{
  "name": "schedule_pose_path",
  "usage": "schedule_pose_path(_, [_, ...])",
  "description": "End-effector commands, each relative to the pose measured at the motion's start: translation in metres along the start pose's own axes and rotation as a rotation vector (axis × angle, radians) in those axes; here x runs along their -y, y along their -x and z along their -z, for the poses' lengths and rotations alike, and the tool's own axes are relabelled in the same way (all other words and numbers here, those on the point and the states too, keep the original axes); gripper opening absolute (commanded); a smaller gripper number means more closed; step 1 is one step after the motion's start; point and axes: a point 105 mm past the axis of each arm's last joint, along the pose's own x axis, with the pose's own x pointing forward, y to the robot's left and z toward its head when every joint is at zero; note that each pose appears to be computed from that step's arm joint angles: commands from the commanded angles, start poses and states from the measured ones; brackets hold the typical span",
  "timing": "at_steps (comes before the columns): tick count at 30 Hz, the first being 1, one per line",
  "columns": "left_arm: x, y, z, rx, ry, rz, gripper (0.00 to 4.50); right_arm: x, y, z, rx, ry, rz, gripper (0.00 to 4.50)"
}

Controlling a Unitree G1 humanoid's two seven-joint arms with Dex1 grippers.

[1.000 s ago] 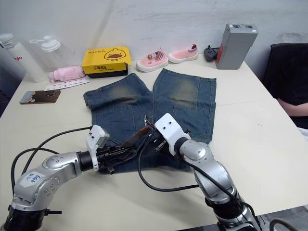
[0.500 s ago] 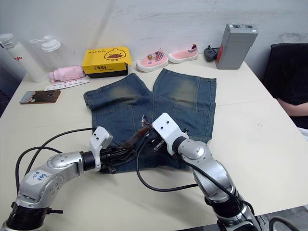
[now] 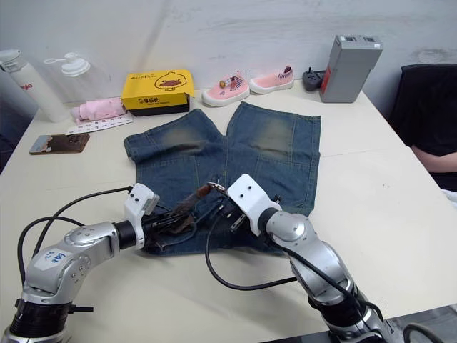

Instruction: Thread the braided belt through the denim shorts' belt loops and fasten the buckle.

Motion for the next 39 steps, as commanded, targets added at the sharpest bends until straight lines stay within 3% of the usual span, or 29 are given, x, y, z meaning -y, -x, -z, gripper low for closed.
schedule_pose_path(1, [0.003,0.001,-0.002,-0.001,-0.02,0.001,0.0,-0.007,0.007,-0.015,0.059,0.032,-0.025,0.03])
schedule_pose_path(9, [0.019,-0.012,-0.005,-0.003,-0.046,0.056,0.0,-0.01,0.007,-0.016,0.048,0.087,-0.047,0.03])
schedule_pose_path(16, [0.028,-0.028,-0.024,0.056,-0.028,0.075,0.0,-0.013,0.003,-0.012,0.017,0.159,-0.066,0.03])
schedule_pose_path(20, [0.041,-0.035,-0.029,0.065,-0.048,0.132,0.0,-0.021,-0.002,-0.003,-0.022,0.174,-0.127,0.03])
schedule_pose_path(28, [0.041,-0.046,-0.027,0.059,-0.06,0.14,0.0,-0.029,0.003,0.013,-0.09,0.34,-0.251,0.03])
schedule_pose_path(37, [0.037,-0.048,-0.021,0.043,-0.119,0.141,0.0,-0.016,0.02,0.009,-0.04,0.388,-0.256,4.28])
schedule_pose_path(39, [0.038,-0.049,-0.02,0.039,-0.142,0.146,0.0,-0.008,0.025,0.002,-0.015,0.376,-0.238,4.4])
